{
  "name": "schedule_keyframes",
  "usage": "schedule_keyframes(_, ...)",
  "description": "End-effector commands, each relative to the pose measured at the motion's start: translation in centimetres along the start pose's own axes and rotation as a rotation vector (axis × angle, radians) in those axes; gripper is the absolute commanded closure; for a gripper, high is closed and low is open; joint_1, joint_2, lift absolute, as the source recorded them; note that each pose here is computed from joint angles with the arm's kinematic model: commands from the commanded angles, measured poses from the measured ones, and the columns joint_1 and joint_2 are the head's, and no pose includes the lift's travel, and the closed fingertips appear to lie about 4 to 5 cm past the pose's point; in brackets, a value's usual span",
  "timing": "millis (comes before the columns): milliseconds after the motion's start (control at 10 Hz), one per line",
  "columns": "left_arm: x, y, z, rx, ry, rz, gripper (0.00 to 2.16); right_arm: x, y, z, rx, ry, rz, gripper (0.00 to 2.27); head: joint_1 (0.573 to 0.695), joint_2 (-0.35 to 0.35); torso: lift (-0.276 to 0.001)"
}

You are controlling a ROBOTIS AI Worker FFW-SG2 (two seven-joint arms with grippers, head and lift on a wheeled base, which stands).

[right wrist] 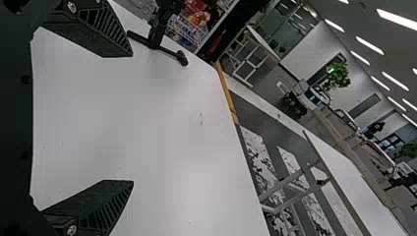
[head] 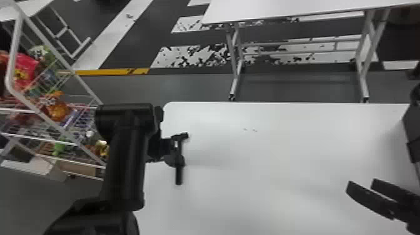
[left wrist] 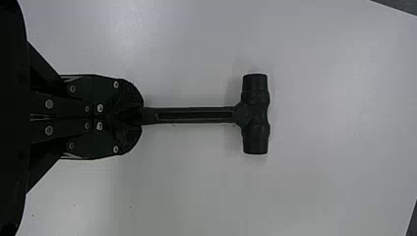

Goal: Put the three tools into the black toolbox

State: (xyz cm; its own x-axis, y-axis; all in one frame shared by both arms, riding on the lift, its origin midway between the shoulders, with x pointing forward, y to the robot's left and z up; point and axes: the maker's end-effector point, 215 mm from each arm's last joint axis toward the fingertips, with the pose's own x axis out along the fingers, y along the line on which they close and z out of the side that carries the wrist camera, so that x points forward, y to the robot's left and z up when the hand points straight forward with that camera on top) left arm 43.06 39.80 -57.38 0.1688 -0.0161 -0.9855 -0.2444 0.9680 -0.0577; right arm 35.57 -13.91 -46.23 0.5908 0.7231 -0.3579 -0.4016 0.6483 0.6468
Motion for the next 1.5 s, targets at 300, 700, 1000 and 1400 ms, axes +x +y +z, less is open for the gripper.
schedule_keyframes(300, -4.3, -6.4, -3.0, -0.071, -0.114, -0.39, 1.89, 1.8, 0.5, -0.6, -0.004, 0.048, -0.005, 0.08, 0.695, 0.33, -0.051)
schedule_keyframes(700, -11.6, -15.9, -4.3, -0.113, -0.143, -1.012, 1.9, 2.9, 0.2, -1.0, 0.012, 0.086, -0.014, 0.08, 0.695, 0.221, -0.051)
schedule_keyframes(1000, -13.3, -20.6, -9.9, -0.016, -0.074, -1.139, 1.9, 4.0, 0.3, -1.0, 0.002, 0.102, -0.013, 0.08, 0.695, 0.146, -0.051)
schedule_keyframes(1400, -12.6, -24.4, -17.0, 0.07, 0.063, -1.172, 1.9, 5.7, 2.8, -0.5, 0.032, 0.158, 0.046, 0.08, 0.695, 0.076, -0.051)
